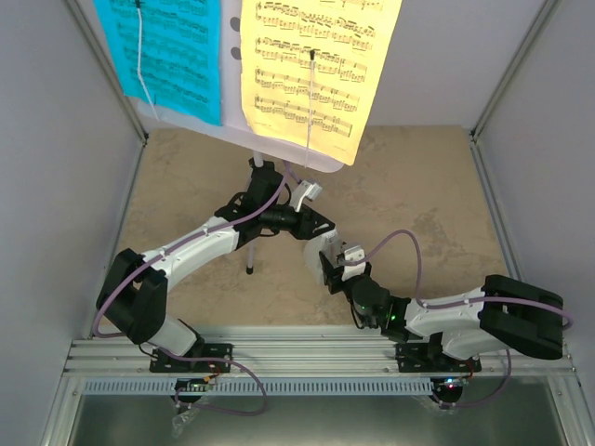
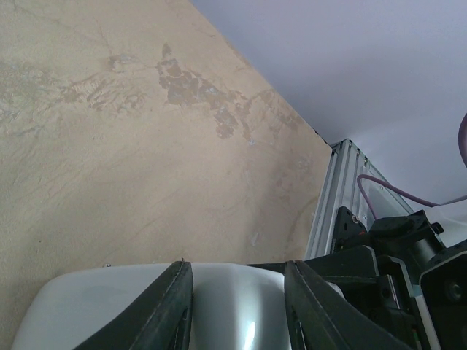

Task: Pack up the instrument practice props

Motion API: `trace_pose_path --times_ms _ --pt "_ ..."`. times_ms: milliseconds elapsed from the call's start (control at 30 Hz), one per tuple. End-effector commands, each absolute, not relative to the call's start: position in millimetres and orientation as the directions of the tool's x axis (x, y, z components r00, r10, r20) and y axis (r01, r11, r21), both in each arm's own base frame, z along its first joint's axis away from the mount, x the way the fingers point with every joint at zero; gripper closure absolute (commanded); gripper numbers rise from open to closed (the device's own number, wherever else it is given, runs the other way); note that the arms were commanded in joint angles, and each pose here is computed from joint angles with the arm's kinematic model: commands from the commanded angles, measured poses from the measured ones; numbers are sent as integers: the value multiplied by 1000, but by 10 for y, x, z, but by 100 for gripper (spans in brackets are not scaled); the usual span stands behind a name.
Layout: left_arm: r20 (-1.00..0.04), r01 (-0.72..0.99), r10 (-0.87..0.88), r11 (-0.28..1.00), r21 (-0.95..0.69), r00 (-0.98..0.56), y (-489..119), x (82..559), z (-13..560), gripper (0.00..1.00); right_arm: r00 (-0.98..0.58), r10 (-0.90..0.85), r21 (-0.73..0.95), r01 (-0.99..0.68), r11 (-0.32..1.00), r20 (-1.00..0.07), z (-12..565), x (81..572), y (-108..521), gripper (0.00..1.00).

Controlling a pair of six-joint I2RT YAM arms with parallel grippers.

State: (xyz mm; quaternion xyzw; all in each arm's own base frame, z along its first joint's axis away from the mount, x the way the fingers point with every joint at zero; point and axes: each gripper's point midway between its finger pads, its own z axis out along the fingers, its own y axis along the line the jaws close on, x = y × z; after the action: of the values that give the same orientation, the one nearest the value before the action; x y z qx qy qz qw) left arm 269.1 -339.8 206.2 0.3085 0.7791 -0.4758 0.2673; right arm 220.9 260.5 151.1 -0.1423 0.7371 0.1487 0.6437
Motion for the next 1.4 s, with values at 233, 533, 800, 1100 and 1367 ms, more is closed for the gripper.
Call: trace_pose_path --times_ms 233,533,800,1100,1367 --pt "-707 736 229 334 -589 -669 -3423 2658 2080 63 -244 -167 -60 -392 918 -955 967 2116 2385 55" --pt "-702 733 234 335 -592 -673 -3428 2658 2050 63 -237 -177 -79 -373 924 -955 1101 2136 2355 55" --pt "-704 736 236 339 -586 -670 -3420 2665 2040 63 -223 -273 -163 -413 896 -936 1068 2168 2511 55" --pt "-696 730 239 334 -596 -677 -3434 2662 2016 63 -272 -254 -160 -326 932 -928 1011 2222 2401 55" --pt "-695 730 240 330 -598 -678 -3438 2659 2014 63 -297 -214 -117 -312 943 -930 952 2186 2306 54"
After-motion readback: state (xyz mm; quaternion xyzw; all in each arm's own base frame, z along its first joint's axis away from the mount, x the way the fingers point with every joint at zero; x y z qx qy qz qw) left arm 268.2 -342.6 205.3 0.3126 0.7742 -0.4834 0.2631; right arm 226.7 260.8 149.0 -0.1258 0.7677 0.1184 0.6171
